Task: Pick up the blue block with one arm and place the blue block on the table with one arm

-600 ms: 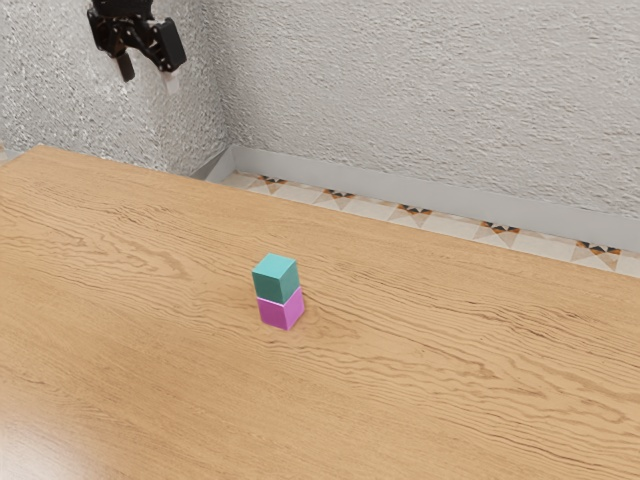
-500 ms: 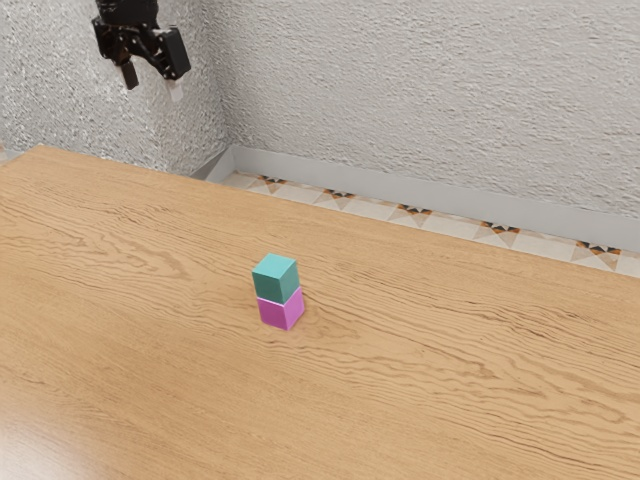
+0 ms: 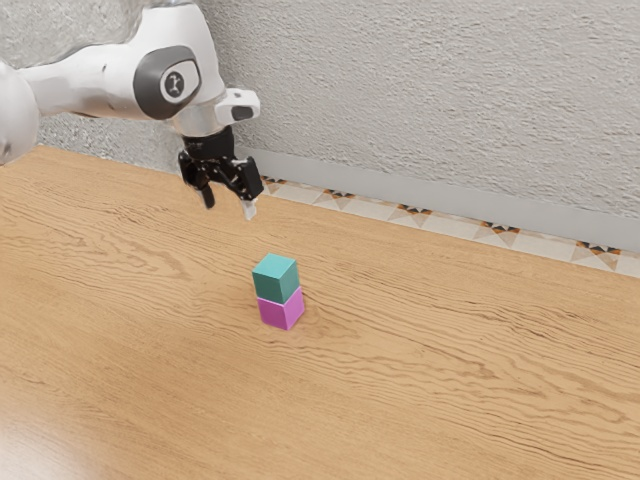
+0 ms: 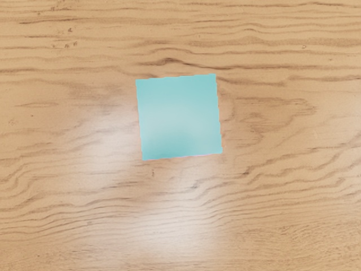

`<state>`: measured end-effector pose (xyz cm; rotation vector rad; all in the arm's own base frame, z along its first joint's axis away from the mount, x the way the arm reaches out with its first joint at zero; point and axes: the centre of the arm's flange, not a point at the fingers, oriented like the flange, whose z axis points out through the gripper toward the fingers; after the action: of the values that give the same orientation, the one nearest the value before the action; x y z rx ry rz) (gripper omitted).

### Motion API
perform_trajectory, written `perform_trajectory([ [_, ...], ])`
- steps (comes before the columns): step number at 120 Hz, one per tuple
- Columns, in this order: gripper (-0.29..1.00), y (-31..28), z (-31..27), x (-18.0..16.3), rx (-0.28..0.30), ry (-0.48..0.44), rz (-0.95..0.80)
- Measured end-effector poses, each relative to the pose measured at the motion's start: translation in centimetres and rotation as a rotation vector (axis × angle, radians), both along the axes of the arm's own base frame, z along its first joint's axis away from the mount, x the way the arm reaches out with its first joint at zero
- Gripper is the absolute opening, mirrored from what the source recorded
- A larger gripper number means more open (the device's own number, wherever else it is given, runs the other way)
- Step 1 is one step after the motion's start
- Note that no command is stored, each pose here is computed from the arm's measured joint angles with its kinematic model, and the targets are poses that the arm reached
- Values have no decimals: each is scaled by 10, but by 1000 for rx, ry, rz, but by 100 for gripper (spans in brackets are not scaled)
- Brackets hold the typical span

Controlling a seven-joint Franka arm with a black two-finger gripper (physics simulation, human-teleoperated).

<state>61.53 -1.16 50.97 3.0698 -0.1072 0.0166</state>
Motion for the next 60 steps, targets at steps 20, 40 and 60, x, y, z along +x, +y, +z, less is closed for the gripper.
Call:
perform_trajectory([
  [20, 70, -9, -44, 14, -23, -5, 50],
  [40, 70, -10, -77, 24, -22, -3, 90],
  [60, 70, -10, -99, 32, -17, -5, 116],
])
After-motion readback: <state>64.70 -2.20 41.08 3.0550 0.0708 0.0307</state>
